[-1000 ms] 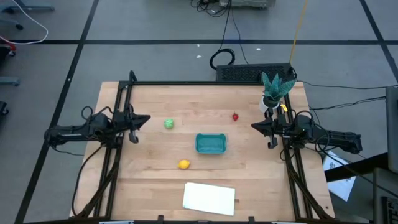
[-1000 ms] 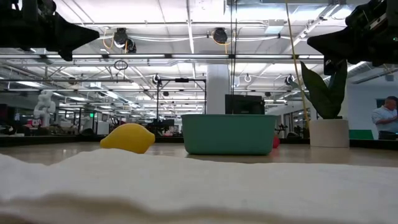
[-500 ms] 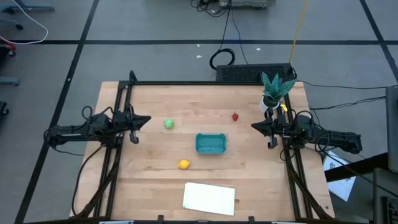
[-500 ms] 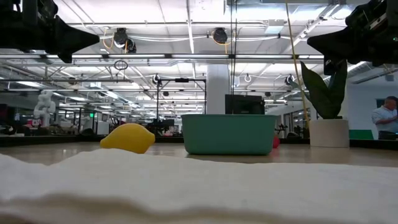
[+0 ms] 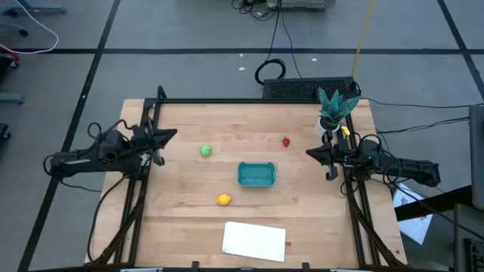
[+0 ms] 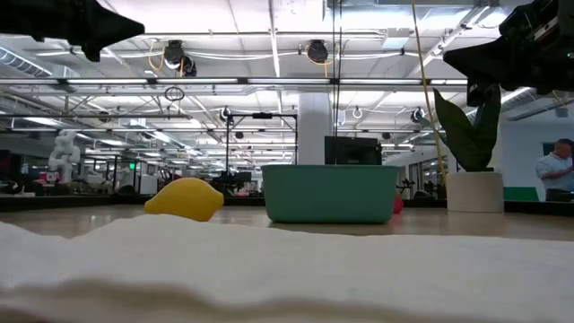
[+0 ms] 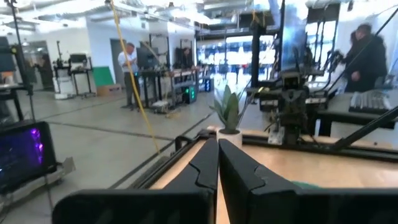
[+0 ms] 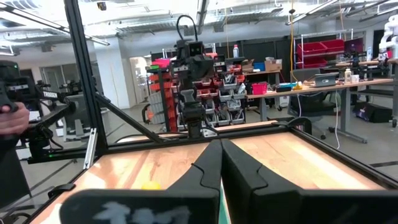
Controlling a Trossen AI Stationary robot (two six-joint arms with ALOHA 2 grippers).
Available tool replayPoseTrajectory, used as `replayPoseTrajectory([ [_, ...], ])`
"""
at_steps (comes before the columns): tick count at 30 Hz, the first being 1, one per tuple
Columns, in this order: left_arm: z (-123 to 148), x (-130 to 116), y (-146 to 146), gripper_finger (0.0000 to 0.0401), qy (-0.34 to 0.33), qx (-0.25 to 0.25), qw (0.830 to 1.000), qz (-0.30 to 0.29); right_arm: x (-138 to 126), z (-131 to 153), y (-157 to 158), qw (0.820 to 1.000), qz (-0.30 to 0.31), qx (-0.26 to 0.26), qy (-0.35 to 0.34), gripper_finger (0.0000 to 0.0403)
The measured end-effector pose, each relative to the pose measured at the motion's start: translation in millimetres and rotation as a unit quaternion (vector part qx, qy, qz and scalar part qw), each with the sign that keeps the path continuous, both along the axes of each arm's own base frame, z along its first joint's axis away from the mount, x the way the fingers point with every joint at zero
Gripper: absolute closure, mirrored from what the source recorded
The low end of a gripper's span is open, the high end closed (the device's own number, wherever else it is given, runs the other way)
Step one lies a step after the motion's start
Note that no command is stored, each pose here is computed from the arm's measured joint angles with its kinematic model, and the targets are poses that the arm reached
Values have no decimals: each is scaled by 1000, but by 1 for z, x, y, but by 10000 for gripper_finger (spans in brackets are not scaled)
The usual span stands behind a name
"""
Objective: Pick and placing Produce into tupperware
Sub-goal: Put the green cabbage into the blue bin
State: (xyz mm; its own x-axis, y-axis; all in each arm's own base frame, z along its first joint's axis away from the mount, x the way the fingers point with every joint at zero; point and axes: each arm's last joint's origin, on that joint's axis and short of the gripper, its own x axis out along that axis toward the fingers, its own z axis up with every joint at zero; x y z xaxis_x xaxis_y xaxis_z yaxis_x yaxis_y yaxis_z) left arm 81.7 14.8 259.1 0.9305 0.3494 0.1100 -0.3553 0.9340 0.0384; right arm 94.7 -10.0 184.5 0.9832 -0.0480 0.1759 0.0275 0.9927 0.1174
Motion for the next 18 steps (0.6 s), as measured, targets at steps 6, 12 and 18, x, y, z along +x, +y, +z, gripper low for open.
replayPoseTrajectory([
  [6, 13, 11, 3, 384, 46, -5, 999, 14, 0, 0, 0, 1000, 0, 0, 0, 403],
  [12, 23, 22, 8, 384, 67, -8, 997, 29, 0, 0, 0, 1000, 0, 0, 0, 403],
  [18, 40, 31, 13, 384, 75, -10, 997, 28, 0, 0, 0, 1000, 0, 0, 0, 403],
])
